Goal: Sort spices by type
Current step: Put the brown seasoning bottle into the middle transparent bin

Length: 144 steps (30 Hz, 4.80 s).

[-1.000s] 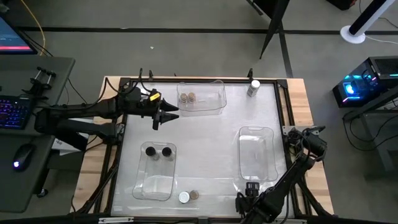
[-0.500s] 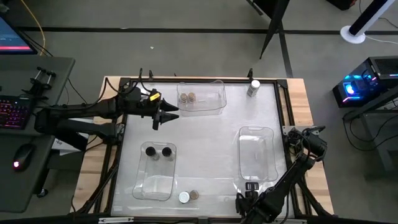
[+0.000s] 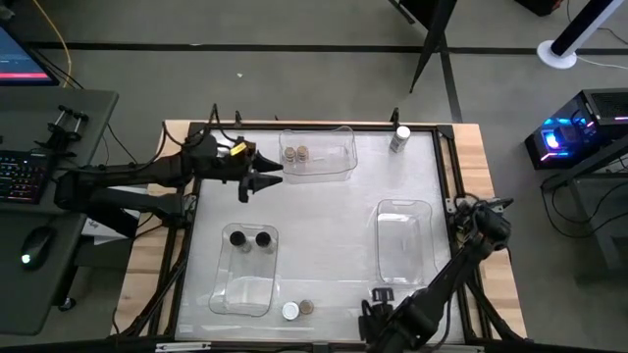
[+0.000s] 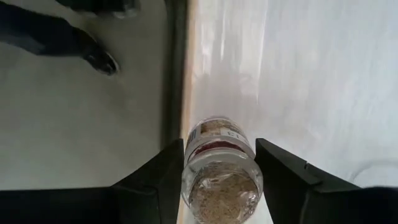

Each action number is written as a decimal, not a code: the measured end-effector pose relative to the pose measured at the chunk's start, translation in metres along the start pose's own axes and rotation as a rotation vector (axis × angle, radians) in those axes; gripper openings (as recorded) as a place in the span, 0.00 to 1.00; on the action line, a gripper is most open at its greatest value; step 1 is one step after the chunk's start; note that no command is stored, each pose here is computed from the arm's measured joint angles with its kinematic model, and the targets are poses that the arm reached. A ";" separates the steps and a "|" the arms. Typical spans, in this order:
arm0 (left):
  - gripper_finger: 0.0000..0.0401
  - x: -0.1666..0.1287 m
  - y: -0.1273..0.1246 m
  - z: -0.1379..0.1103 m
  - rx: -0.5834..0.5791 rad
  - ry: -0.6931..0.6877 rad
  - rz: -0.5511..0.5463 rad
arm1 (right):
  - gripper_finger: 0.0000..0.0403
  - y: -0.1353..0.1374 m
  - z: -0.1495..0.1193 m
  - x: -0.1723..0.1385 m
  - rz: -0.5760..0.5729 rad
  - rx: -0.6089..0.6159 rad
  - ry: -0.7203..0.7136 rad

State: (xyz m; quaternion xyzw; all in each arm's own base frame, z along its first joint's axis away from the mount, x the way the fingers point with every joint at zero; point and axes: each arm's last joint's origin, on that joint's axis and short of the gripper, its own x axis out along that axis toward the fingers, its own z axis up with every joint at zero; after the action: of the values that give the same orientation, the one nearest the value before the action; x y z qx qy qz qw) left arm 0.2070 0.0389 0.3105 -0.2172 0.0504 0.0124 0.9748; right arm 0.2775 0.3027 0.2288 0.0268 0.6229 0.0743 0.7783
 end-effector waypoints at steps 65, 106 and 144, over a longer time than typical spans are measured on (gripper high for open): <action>0.54 -0.009 -0.019 0.038 0.144 0.124 0.329 | 0.42 -0.529 0.140 -0.021 -0.370 0.901 -0.144; 0.54 -0.009 -0.019 0.038 0.144 0.132 0.325 | 0.59 -0.529 0.136 -0.048 -0.398 0.903 -0.186; 0.54 -0.010 -0.018 0.036 0.134 0.144 0.352 | 0.00 -0.521 0.120 -0.002 -0.350 0.800 -0.042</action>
State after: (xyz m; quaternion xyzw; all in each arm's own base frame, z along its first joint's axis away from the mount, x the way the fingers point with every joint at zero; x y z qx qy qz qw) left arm 0.2015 0.0380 0.3514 -0.1400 0.1579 0.1638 0.9637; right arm 0.4371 -0.2062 0.1876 0.2216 0.5818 -0.3067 0.7200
